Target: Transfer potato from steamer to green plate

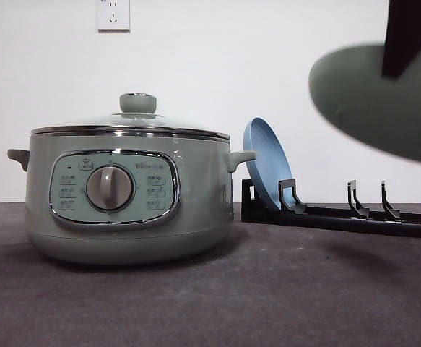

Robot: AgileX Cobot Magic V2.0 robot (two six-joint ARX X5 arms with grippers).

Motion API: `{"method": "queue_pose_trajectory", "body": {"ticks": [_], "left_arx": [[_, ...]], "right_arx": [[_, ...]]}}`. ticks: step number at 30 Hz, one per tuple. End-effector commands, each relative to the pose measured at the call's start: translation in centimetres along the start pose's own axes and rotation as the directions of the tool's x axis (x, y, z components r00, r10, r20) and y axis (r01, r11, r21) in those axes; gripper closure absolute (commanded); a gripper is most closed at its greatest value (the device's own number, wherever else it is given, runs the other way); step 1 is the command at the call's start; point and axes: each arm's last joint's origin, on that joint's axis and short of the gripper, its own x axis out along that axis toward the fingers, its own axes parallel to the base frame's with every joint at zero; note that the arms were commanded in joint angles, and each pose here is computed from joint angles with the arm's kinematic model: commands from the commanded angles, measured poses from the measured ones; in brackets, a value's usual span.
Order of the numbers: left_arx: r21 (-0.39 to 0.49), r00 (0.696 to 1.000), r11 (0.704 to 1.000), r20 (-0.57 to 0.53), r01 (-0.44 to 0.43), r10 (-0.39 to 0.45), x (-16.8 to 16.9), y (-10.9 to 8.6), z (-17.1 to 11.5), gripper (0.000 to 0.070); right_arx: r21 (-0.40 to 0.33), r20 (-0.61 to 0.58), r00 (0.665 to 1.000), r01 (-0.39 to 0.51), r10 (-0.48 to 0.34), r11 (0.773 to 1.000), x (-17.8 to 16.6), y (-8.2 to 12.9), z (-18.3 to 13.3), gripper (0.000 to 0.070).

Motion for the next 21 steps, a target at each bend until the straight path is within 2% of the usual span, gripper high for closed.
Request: {"method": "queue_pose_trajectory", "body": {"ticks": [1, 13, 18, 21], "left_arx": [[0.029, 1.000, 1.000, 0.016, 0.010, -0.011, -0.1, -0.2, 0.5, 0.0000], [0.028, 1.000, 1.000, 0.015, 0.010, -0.010, -0.1, -0.2, 0.5, 0.0000], [0.022, 1.000, 1.000, 0.007, 0.009, -0.010, -0.2, -0.2, 0.4, 0.0000], [0.021, 1.000, 1.000, 0.006, 0.009, -0.010, -0.2, -0.2, 0.4, 0.0000]], "right_arx": [[0.003, -0.017, 1.000, -0.003, 0.003, 1.000, 0.9, 0.7, 0.2, 0.0695], [-0.085, -0.151, 0.988, -0.048, 0.034, 0.995, 6.0, 4.9, 0.5, 0.0695], [-0.111, -0.215, 0.976, 0.020, -0.044, 0.994, 7.6, 6.4, 0.2, 0.0695], [-0.104, -0.231, 0.972, 0.019, -0.043, 0.994, 8.5, 7.0, 0.3, 0.0694]]}}
